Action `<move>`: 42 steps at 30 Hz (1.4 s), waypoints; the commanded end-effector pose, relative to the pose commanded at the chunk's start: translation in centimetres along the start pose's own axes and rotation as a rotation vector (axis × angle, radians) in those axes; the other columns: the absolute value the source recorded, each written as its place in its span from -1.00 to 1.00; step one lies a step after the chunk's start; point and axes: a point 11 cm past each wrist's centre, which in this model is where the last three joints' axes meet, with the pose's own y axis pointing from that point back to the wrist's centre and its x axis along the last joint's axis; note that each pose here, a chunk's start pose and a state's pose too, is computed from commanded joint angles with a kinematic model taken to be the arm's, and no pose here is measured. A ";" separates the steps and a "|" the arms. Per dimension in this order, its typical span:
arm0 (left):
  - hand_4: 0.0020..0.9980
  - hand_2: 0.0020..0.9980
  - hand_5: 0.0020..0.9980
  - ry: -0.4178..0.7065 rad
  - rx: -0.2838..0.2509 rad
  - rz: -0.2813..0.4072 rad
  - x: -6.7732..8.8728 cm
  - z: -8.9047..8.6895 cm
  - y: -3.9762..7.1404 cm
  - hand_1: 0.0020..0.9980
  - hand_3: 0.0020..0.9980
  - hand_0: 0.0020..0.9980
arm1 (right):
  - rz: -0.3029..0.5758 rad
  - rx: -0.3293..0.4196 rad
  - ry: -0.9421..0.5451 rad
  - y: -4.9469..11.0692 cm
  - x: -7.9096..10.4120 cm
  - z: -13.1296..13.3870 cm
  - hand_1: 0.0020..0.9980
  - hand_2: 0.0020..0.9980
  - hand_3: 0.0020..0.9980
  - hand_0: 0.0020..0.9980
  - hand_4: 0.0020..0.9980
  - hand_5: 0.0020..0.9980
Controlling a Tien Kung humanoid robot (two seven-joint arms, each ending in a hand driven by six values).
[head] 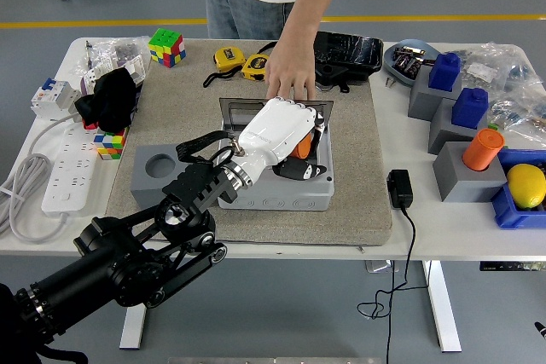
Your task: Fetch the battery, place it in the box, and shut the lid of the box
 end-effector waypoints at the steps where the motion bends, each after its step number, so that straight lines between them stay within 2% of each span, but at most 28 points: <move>1: 0.60 -0.82 -0.54 0.000 0.007 -0.002 -0.1 -0.2 -0.1 -0.88 -0.83 -0.84 | -0.001 0.001 0.001 0.0 0.0 -0.1 0.48 0.48 0.59 0.59 1.00 1.00; 14: 0.56 -0.81 -0.53 -0.008 0.023 -0.021 -0.5 -1.1 -0.2 -0.88 -0.83 -0.84 | 0.003 0.001 0.008 0.0 0.3 -0.1 0.48 0.48 0.59 0.59 1.00 1.00; 26: 0.55 -0.81 -0.51 -0.039 0.051 -0.038 -0.9 -3.0 -0.5 -0.88 -0.82 -0.83 | -0.001 0.002 0.011 0.0 0.1 -0.1 0.48 0.48 0.59 0.59 1.00 1.00; 37: 0.55 -0.81 -0.51 -0.049 0.053 -0.046 -0.9 -3.2 -0.5 -0.88 -0.82 -0.83 | -0.002 -0.001 0.010 0.0 0.0 0.0 0.48 0.48 0.59 0.59 1.00 1.00; 38: 0.78 -0.78 -0.34 -0.046 0.053 -0.049 -1.0 -3.2 -0.5 -0.84 -0.78 -0.79 | -0.002 -0.001 0.010 0.0 0.0 0.0 0.48 0.48 0.59 0.59 1.00 1.00; 42: 0.78 -0.78 -0.34 -0.001 0.056 -0.064 -1.1 -3.4 -0.5 -0.84 -0.78 -0.79 | -0.001 -0.002 0.009 0.0 0.0 0.1 0.48 0.48 0.59 0.59 1.00 1.00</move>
